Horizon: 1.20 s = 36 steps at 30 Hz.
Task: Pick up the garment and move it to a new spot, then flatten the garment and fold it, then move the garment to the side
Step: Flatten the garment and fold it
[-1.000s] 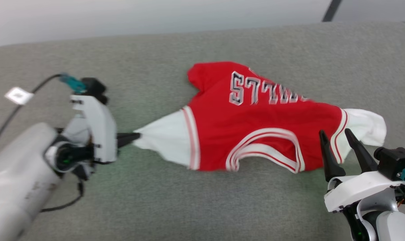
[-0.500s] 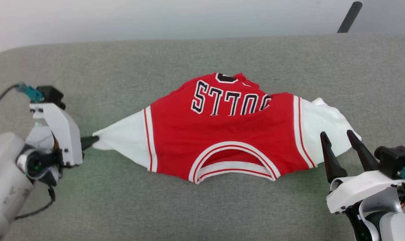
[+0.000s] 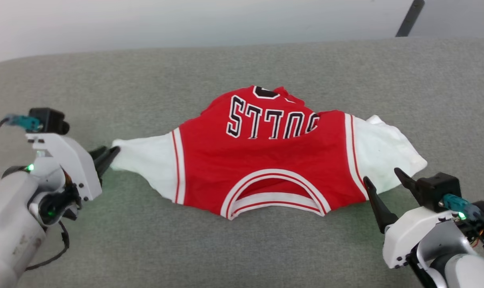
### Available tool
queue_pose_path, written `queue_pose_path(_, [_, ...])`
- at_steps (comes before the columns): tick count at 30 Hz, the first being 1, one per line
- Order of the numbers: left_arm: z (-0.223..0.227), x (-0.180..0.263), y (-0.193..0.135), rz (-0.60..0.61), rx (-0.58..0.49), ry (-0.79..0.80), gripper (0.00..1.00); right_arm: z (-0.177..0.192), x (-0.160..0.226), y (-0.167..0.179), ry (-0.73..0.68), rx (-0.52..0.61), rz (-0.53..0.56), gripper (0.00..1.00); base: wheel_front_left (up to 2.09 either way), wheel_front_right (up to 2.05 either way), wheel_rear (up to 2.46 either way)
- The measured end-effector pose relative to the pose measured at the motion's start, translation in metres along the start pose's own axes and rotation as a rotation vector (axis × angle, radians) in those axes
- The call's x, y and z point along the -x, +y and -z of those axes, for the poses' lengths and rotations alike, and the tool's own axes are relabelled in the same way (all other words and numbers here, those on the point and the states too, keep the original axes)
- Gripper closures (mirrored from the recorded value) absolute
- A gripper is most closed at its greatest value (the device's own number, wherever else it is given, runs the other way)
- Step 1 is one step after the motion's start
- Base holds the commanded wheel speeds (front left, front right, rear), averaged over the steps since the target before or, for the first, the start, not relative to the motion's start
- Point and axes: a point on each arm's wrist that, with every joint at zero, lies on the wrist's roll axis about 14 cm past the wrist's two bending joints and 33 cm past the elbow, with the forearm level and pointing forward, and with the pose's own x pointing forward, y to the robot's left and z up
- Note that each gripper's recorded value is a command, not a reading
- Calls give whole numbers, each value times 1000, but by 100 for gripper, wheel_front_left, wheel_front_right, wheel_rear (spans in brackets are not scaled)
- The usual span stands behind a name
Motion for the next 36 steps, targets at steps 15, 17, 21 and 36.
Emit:
queue_pose_path(15, [16,49,3,-39,-48,-370,0,20,-9,-9,331,385,-220,0,0,0,0])
queue_pose_path(17, [12,57,2,-64,-60,-415,0,22,-10,-14,378,433,-243,0,0,0,0])
queue_pose_path(21, [17,75,2,-103,-72,-482,0,31,-13,-21,476,513,-289,0,0,0,0])
queue_pose_path(36, [39,96,21,-194,-112,-525,0,79,-41,-28,673,601,-386,81,0,0,0])
